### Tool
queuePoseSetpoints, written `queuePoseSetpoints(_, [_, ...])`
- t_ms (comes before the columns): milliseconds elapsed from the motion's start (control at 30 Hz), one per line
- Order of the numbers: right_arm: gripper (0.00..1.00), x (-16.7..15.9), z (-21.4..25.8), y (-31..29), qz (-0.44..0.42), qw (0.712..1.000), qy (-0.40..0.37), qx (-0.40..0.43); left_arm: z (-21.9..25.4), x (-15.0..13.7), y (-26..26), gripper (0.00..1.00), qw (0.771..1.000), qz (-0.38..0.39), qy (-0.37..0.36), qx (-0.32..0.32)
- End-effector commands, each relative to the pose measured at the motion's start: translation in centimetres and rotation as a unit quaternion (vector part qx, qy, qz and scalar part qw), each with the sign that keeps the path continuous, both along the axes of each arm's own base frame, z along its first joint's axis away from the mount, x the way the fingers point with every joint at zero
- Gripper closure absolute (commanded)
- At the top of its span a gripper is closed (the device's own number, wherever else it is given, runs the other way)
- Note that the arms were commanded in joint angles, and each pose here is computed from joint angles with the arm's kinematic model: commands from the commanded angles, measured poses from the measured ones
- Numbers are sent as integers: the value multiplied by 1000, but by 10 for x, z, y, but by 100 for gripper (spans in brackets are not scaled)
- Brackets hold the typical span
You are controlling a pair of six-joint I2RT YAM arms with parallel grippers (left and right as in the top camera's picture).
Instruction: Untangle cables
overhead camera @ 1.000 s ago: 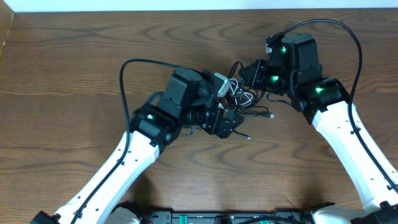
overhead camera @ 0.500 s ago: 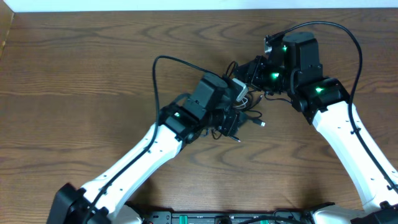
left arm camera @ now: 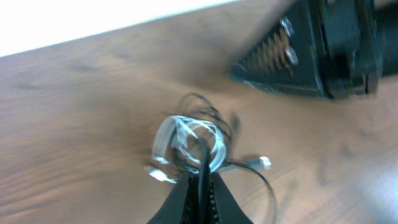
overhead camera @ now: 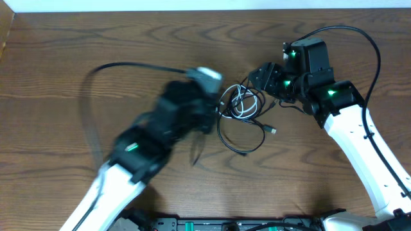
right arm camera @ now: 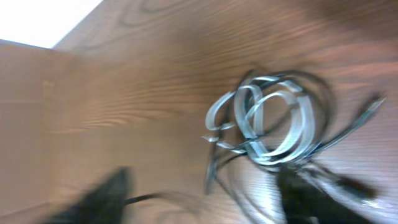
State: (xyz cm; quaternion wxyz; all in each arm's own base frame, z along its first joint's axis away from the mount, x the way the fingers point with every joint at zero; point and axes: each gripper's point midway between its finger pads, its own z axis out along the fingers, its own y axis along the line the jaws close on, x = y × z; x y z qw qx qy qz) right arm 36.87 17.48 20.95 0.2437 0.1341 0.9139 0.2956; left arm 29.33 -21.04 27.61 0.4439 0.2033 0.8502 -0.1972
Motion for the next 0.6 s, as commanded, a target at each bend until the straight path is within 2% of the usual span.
queuePoseSetpoints(0, [1, 8, 10, -24, 50, 989, -80, -118, 59, 3, 65, 92, 992, 93, -74, -30])
queuePoseSetpoints(100, [1, 3, 1, -23, 114, 976, -93, -161, 93, -6, 101, 93, 981, 140, -121, -52])
queuePoseSetpoints(233, [1, -7, -15, -5, 190, 964, -90, -165, 121, -19, 131, 92, 968, 180, -162, -71])
queuePoseSetpoints(467, [1, 5, -55, 4, 165, 974, -33, -150, 130, -17, 163, 93, 952, 240, -171, -81])
queuePoseSetpoints(567, [6, 11, -79, 12, 166, 975, -9, -148, 125, -8, 180, 93, 945, 273, -164, -72])
